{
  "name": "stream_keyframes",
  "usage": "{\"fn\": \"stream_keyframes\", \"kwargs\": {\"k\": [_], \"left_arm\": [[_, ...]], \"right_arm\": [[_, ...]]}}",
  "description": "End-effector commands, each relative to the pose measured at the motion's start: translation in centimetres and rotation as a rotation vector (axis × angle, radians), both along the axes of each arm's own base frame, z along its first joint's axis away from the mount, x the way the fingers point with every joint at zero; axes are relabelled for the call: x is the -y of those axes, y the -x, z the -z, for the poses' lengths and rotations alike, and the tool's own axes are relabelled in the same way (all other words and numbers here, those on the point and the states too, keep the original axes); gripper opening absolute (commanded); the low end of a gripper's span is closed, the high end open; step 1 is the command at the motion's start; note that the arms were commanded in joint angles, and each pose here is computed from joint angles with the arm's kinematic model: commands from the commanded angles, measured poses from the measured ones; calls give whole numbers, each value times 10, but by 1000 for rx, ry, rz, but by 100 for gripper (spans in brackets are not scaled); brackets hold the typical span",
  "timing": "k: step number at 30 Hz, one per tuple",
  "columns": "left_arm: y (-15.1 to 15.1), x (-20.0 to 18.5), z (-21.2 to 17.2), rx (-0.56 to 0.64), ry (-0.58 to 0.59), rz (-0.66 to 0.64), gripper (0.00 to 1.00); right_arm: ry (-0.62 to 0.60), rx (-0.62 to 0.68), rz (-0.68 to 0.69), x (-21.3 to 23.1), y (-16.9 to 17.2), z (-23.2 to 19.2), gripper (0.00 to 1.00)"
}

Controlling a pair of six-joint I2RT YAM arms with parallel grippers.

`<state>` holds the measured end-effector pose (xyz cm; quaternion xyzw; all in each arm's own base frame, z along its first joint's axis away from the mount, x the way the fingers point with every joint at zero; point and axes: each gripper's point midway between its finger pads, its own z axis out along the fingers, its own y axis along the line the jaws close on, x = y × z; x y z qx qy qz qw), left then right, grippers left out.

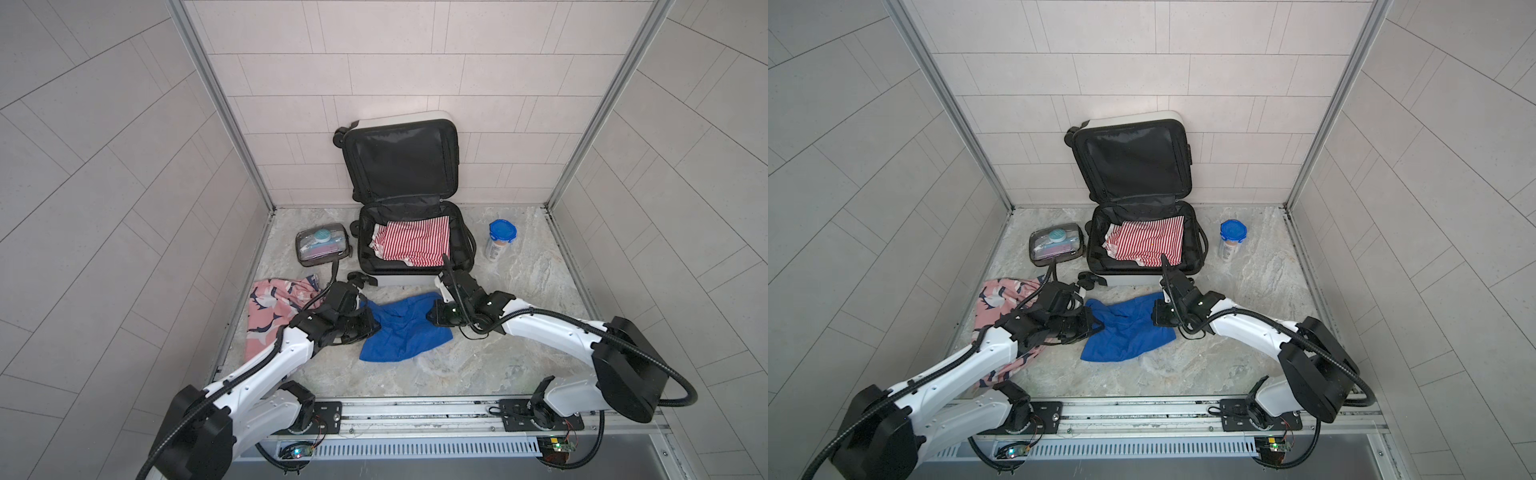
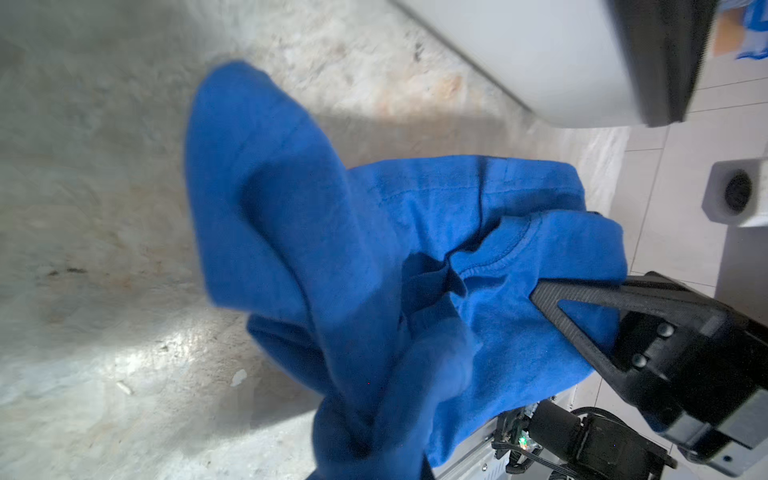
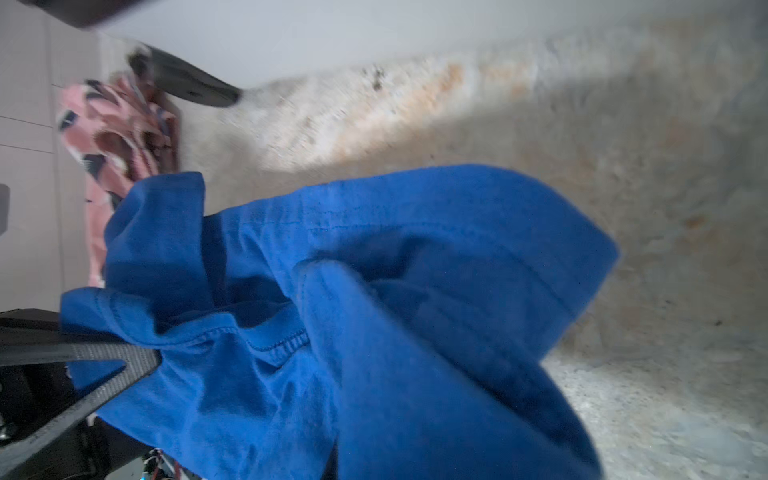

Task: Pack the luggage
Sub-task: 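Lift the blue shirt with both grippers and carry it into the suitcase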

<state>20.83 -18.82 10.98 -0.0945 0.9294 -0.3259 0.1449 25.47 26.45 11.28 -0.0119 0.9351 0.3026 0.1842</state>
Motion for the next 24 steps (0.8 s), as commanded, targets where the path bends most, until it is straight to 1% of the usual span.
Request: {"fn": "stream_keyframes", "kwargs": {"k": [1, 3, 6, 11, 14, 16, 19, 22, 24], "left_arm": [[-5, -5, -33, 76, -38, 21, 0], [-17, -3, -55, 147, -29, 15, 0], [-43, -1, -91, 235, -27, 24, 0], [-102, 16, -147, 376, -69, 73, 0], [-139, 22, -169, 432, -89, 77, 0], [-164, 27, -180, 453, -82, 77, 0], [-194, 34, -185, 473, -103, 89, 0], [-220, 37, -179, 477, -145, 93, 0], [-237, 38, -169, 465, -152, 90, 0]], "right_arm": [[1, 73, 10, 5, -5, -44, 0], [1, 113, 10, 6, -13, -67, 0], [-19, 170, 10, 6, -29, -99, 0], [-24, 235, 44, 13, -76, -141, 0], [-22, 275, 60, 15, -109, -161, 0], [-16, 287, 69, 16, -130, -168, 0], [-1, 279, 82, 17, -161, -169, 0], [19, 266, 104, 23, -191, -161, 0], [30, 265, 114, 25, -207, -159, 0]]}}
